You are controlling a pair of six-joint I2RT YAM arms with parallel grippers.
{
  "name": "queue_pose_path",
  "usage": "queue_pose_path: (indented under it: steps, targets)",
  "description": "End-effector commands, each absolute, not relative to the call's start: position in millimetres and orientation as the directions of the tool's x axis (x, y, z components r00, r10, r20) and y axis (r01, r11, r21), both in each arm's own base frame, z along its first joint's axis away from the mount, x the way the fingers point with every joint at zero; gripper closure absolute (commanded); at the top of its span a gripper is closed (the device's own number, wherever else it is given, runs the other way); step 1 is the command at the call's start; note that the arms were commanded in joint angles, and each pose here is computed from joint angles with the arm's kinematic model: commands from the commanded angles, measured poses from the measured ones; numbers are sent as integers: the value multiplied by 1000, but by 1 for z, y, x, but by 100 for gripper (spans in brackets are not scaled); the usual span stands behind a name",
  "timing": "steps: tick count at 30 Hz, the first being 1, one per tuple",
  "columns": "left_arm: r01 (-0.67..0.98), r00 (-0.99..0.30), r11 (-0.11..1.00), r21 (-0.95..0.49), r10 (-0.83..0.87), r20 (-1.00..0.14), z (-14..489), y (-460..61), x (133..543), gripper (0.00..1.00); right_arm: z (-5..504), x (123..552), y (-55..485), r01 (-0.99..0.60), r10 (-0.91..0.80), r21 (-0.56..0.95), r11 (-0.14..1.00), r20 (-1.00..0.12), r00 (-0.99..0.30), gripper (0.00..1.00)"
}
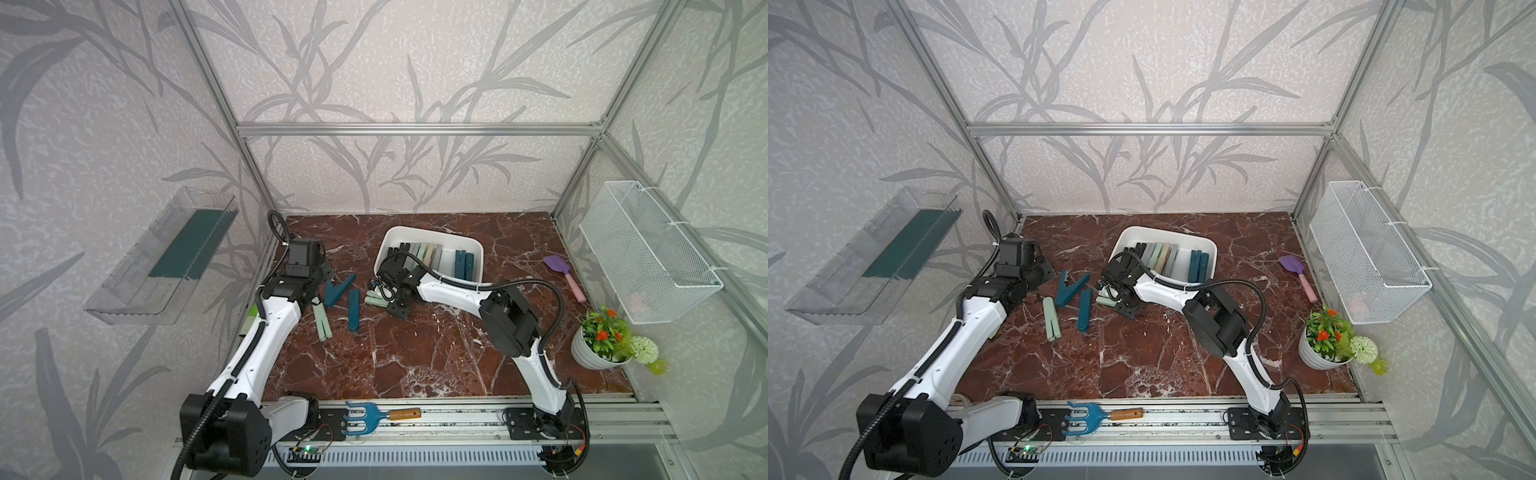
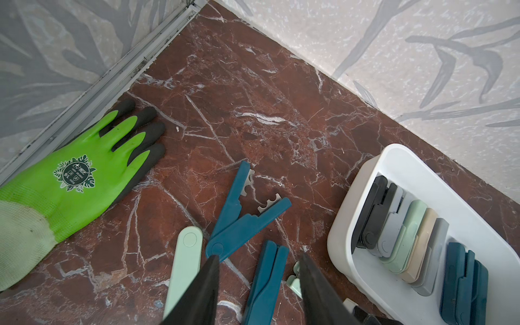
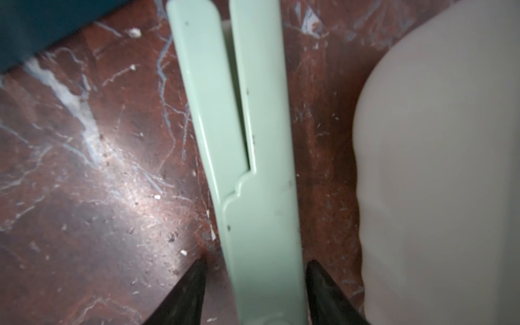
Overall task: Put the pruning pliers into the storage box
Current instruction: Pick up the pruning pliers from the center of the board, then place the pruning pliers in the storage box.
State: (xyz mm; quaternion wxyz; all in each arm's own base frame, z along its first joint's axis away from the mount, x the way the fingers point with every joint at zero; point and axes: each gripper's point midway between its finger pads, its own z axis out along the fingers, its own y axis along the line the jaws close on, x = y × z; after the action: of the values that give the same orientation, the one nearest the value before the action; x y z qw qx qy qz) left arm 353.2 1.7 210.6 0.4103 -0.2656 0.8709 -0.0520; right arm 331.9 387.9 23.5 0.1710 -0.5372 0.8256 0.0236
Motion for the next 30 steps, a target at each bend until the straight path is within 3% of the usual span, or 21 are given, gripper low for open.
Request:
queue_pose_path:
  steps: [1,6,13,18,23,30]
  targets:
    - [-429,-517,851,-303,-507,-690,210,6,348,53,18,323,387,-903,-879,-86,421,-283,-383,48]
    - [-428,-512,851,-303,-505,-694,212,7,347,53,24,313,386,-903,-866,-44,428,-305,-396,65]
    - [-415,-509,854,-313,-503,-699,217,5,346,53,59,294,394,-886,-802,82,456,-394,-449,79]
    - [-358,-517,876,-322,-474,-713,230,-1,345,53,103,286,398,-833,-676,287,473,-489,-552,79]
    - [-199,-540,876,-440,-473,-697,247,-26,352,50,158,294,394,-760,-485,501,413,-586,-649,76]
    - [81,-641,760,-645,-456,-618,264,-86,364,43,204,316,379,-691,-252,646,323,-646,-721,75]
